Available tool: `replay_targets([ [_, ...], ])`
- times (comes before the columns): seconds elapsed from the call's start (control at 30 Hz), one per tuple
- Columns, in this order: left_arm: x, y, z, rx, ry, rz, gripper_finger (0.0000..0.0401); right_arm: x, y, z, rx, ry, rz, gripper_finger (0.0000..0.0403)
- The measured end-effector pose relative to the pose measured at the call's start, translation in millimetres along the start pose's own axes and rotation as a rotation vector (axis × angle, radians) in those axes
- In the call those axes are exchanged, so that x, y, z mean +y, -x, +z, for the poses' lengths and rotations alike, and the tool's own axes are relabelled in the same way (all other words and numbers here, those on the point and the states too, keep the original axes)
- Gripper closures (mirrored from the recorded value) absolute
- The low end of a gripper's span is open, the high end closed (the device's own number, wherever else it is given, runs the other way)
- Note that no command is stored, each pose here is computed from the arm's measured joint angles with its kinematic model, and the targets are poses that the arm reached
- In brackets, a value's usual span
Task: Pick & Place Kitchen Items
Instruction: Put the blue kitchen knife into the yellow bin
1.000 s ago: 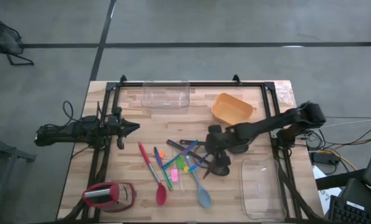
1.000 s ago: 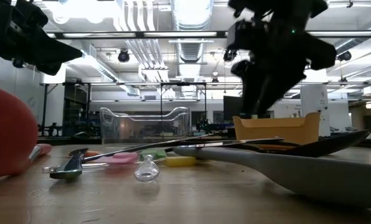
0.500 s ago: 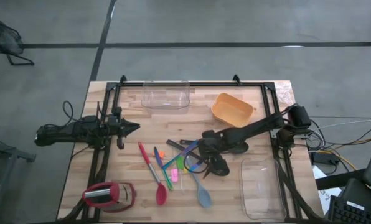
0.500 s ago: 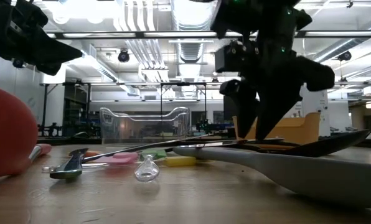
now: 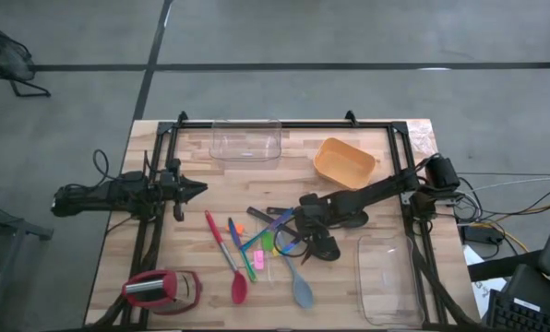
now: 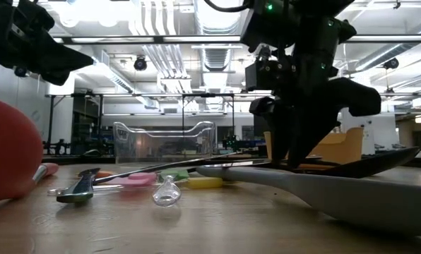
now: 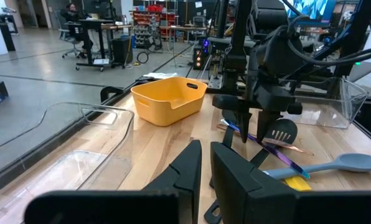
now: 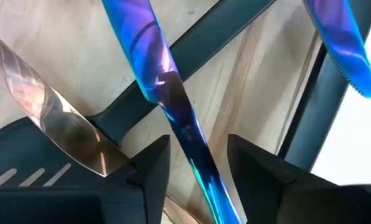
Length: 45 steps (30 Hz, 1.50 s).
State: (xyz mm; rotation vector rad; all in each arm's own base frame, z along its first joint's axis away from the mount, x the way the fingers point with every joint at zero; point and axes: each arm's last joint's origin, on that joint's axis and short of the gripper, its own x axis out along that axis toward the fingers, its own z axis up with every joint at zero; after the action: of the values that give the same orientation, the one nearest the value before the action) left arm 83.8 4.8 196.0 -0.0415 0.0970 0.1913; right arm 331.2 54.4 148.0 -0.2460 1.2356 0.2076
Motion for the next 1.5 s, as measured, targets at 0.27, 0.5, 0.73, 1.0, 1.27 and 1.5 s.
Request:
replay_targets([
  [0.27, 0.0, 0.0, 0.1, 0.0, 0.0, 0.0, 0.0357, -0.9, -0.2, -0.5, 0.005, 0.017, -0.028, 0.0306],
  [0.5, 0.0, 0.0, -0.1, 0.0, 0.0, 0.0, 0.0357, -1.0, -0.3, -0.6, 0.006, 0.033, -0.029, 0.0353],
  [0.73, 0.0, 0.0, -0.1, 0.0, 0.0, 0.0, 0.0357, -1.0, -0.3, -0.6, 0.006, 0.032, -0.028, 0.0352],
  [1.0, 0.0, 0.0, -0.1, 0.0, 0.0, 0.0, 0.0357, -1.6, 6.0, 3.9, 0.004, 0.032, -0.026, 0.0353],
  [1.27, 0.0, 0.0, -0.1, 0.0, 0.0, 0.0, 0.0357, -3.0, 19.2, 10.5, 0.048, 0.031, -0.018, 0.0349],
  [1.5, 0.0, 0.0, -0.1, 0.0, 0.0, 0.0, 0.0357, -5.1, 30.7, 18.3, 0.023, 0.027, -0.022, 0.0353],
])
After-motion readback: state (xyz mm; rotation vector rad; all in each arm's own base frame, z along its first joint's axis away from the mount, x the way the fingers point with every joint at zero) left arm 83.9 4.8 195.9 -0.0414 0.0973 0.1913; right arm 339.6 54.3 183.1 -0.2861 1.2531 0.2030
